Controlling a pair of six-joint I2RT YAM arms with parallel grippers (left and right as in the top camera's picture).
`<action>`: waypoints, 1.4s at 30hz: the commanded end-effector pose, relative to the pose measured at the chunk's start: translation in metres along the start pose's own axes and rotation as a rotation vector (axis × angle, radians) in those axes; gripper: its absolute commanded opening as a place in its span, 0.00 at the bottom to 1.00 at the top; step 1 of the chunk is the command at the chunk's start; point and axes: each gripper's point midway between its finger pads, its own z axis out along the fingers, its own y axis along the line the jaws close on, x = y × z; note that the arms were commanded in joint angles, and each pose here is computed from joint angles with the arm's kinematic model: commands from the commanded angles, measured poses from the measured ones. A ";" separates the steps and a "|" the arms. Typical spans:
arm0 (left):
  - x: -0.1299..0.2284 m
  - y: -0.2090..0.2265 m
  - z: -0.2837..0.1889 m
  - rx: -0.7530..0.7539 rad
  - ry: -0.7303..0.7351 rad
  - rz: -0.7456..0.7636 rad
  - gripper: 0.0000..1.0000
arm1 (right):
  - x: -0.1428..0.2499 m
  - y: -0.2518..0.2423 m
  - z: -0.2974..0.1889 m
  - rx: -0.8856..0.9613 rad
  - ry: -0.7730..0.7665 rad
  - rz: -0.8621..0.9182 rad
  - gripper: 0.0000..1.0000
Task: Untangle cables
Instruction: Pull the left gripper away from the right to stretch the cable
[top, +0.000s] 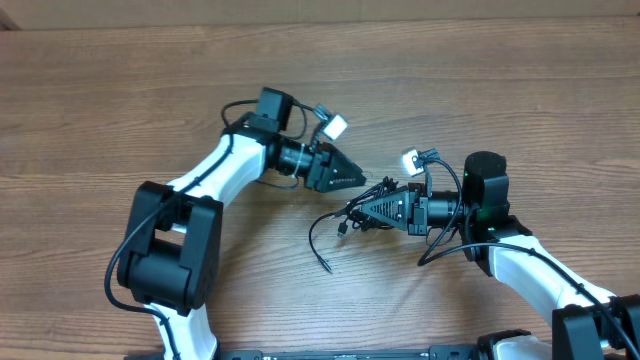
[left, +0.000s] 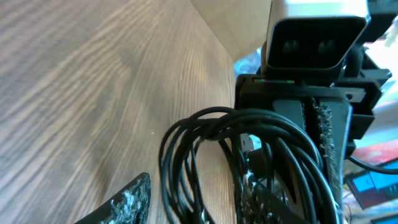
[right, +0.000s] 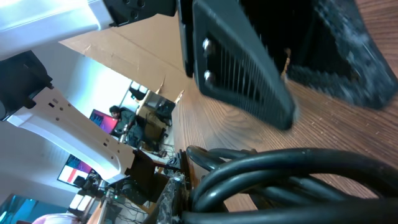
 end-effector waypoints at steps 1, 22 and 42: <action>-0.002 -0.004 0.011 0.003 0.021 0.054 0.48 | -0.004 0.006 -0.001 -0.026 0.006 -0.015 0.04; 0.014 -0.010 0.014 0.018 0.066 -0.015 0.41 | -0.004 0.005 -0.001 -0.025 0.005 -0.016 0.04; 0.025 -0.015 0.020 0.028 0.102 0.032 0.55 | -0.004 0.005 -0.001 -0.024 0.005 -0.015 0.04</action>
